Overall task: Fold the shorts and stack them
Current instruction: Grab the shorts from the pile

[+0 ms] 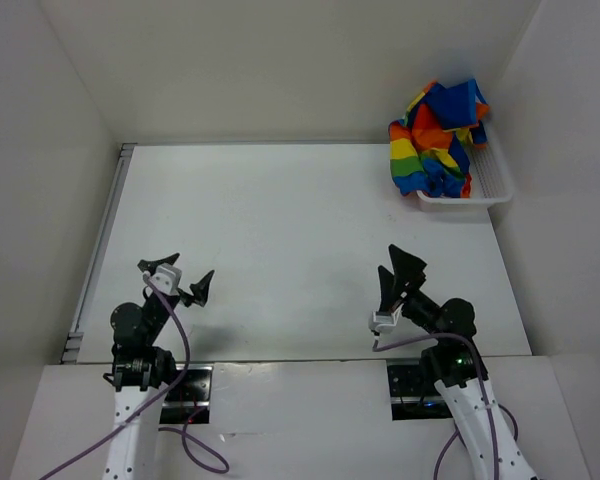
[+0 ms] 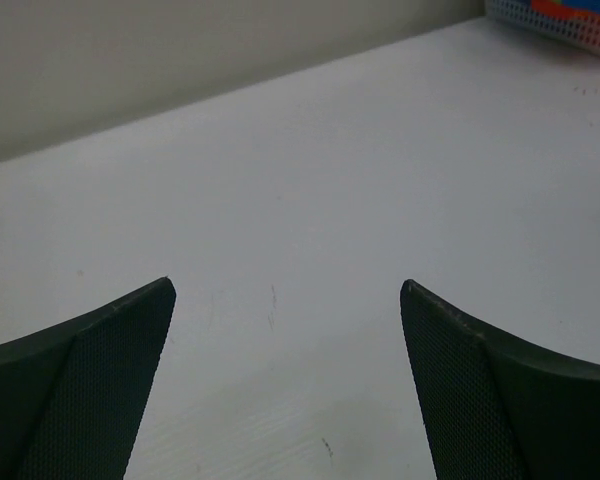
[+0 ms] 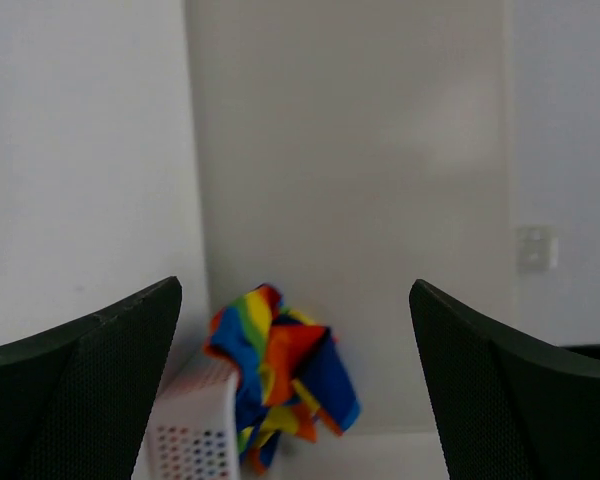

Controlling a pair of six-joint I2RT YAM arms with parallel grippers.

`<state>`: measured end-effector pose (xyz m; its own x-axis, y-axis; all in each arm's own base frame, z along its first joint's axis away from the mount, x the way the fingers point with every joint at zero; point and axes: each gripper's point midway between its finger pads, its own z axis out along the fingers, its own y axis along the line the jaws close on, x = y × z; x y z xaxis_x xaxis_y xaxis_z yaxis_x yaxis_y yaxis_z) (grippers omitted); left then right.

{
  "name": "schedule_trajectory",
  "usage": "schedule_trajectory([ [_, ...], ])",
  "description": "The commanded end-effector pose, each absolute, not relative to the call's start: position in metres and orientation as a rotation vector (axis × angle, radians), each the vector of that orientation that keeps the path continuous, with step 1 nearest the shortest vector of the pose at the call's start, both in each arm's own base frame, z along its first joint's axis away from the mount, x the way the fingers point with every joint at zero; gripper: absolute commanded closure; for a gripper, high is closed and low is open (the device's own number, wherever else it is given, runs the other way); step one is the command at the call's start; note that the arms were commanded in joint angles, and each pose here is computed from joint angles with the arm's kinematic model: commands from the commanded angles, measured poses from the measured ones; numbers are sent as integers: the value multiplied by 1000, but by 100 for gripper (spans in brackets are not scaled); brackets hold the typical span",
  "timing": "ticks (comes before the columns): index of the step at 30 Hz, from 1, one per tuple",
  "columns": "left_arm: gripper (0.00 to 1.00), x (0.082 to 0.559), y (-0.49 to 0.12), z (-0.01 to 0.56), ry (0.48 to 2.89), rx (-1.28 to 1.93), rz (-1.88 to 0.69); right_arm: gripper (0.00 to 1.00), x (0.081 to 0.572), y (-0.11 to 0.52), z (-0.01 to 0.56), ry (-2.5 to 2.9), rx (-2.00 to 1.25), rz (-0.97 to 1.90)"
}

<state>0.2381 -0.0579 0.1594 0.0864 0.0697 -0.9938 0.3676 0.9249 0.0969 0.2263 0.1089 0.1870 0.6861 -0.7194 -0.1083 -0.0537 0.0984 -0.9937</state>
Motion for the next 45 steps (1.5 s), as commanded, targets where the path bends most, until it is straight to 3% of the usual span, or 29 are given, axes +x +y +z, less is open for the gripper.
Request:
schedule_trajectory([
  [1, 0, 224, -74, 249, 1156, 481, -202, 1, 201, 127, 262, 340, -1310, -668],
  [2, 0, 223, -77, 255, 1162, 494, -220, 1, 198, 124, 288, 348, -1274, -666],
  [4, 0, 234, -77, 262, 1238, 485, -243, 1, 231, 123, 283, 561, -1305, -549],
  [6, 0, 252, -72, 264, 1326, 441, -248, 1, 261, 111, 333, 757, -1194, -511],
  [7, 0, 274, -68, 264, 1459, 411, -269, 1, 304, 115, 299, 1063, -1145, -324],
  [8, 0, 286, -70, 264, 1536, 404, -292, 1, 326, 111, 351, 1136, -981, -302],
  [9, 0, 306, -69, 218, 1787, 367, -345, 1, 356, 85, 352, 1338, -778, -362],
  [10, 0, 316, -69, 214, 1874, 356, -367, 1, 378, 83, 343, 1481, -611, -278],
  [11, 0, 333, -73, 248, 1875, 366, -375, 1, 415, 79, 327, 1630, -574, -277],
  [12, 0, 341, -73, 202, 2105, 333, -433, 1, 432, 49, 318, 1722, -461, -283],
  [14, 0, 355, -76, 194, 2209, 326, -465, 1, 462, 36, 292, 1904, -249, -76],
  [20, 0, 377, -105, 199, 2144, 423, -622, 1, 512, -56, 227, 2077, 363, 124],
  [24, 0, 386, -105, 183, 2188, 413, -636, 3, 535, -92, 193, 2107, 446, 56],
  [30, 0, 390, -112, 183, 2187, 434, -646, 4, 556, -91, 161, 2160, 336, 66],
  [33, 0, 391, -109, 182, 2193, 423, -622, 17, 556, -92, 136, 2193, 398, 100],
  [34, 0, 398, -105, 181, 2194, 410, -588, 32, 557, -92, 131, 2201, 416, 108],
  [36, 0, 399, -102, 180, 2200, 399, -561, 49, 562, -99, 129, 2187, 468, 79],
  [37, 0, 402, -100, 183, 2194, 396, -549, 64, 564, -102, 127, 2184, 492, 65],
  [39, 0, 403, -100, 184, 2185, 397, -546, 76, 567, -110, 135, 2153, 540, 28],
  [40, 0, 401, -100, 184, 2185, 397, -546, 87, 567, -110, 135, 2150, 552, 34],
  [42, 0, 398, -100, 183, 2188, 397, -547, 100, 565, -111, 137, 2149, 547, 17],
  [45, 0, 392, -101, 178, 2197, 399, -561, 100, 564, -108, 157, 2123, 502, 31],
])
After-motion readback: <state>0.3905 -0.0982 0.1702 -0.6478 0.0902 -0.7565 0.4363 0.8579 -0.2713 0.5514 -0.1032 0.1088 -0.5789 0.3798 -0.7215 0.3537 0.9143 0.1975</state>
